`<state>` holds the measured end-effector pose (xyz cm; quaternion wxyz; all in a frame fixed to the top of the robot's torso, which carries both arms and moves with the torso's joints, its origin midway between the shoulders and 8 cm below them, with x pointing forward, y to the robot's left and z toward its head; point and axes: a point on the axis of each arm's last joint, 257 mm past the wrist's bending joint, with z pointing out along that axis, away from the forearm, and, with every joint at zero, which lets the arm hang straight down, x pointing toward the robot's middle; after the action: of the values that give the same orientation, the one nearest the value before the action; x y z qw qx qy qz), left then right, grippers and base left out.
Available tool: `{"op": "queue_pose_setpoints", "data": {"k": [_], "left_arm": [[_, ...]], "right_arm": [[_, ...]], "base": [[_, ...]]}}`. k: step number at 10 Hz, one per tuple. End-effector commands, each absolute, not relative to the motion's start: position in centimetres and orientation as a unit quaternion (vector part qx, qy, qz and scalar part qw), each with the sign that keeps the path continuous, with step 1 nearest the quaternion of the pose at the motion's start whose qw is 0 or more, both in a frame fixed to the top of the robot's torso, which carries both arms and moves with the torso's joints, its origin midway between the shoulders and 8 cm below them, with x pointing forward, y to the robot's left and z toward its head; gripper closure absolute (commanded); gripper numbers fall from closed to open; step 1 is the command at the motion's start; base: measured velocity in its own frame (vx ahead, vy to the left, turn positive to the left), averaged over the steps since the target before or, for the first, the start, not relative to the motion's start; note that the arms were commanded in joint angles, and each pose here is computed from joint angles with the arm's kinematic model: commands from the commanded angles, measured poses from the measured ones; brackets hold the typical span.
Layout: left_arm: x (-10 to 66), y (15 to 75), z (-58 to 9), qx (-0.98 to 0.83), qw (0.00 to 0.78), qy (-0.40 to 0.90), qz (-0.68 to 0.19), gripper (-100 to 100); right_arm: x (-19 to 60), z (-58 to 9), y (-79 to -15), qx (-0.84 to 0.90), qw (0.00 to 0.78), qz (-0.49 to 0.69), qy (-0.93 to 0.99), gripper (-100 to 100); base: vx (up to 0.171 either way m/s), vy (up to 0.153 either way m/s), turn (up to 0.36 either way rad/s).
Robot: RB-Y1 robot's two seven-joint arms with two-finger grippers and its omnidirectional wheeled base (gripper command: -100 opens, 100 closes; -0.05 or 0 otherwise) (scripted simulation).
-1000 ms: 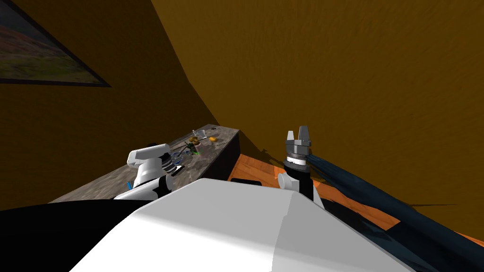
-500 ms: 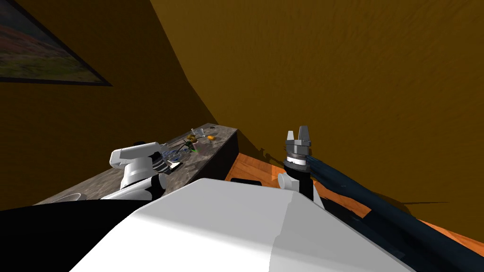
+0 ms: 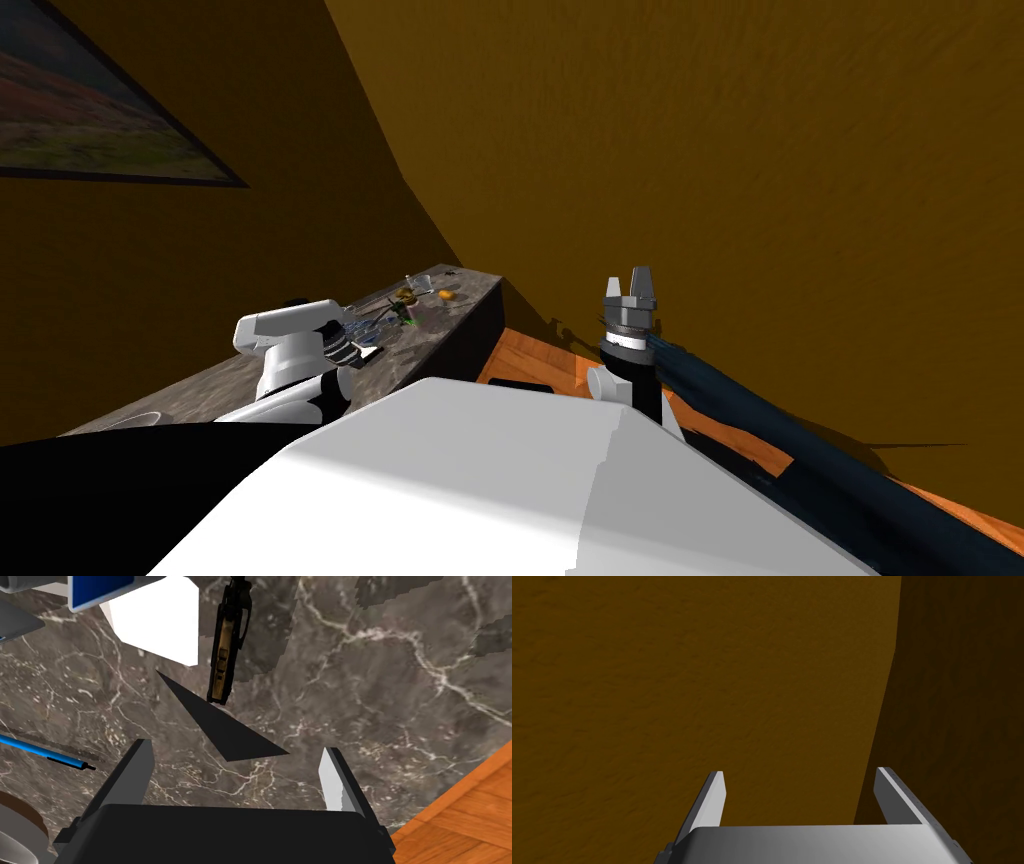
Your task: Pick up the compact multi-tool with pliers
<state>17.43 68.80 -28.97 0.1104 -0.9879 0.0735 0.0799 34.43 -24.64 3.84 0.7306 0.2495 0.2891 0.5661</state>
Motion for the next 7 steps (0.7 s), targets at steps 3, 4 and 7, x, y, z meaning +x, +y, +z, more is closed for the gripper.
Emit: {"op": "queue_pose_setpoints", "data": {"k": [3,4,7], "left_arm": [[17.2,66.2,-31.3,-0.984,0.081,0.122,0.101,-100],[16.9,65.5,-31.8,-0.983,0.071,0.131,0.107,-100],[16.6,65.4,-32.0,-0.983,0.065,0.134,0.111,0]], "right_arm": [[34.4,3.8,-24.6,0.25,0.731,0.566,0.289,0],[34.4,3.8,-24.6,0.25,0.731,0.566,0.289,0],[34.4,3.8,-24.6,0.25,0.731,0.566,0.289,0]], "base": [[0.05,0.131,-0.067],[0.022,0.115,-0.062],[0.012,0.047,-0.021]]}}
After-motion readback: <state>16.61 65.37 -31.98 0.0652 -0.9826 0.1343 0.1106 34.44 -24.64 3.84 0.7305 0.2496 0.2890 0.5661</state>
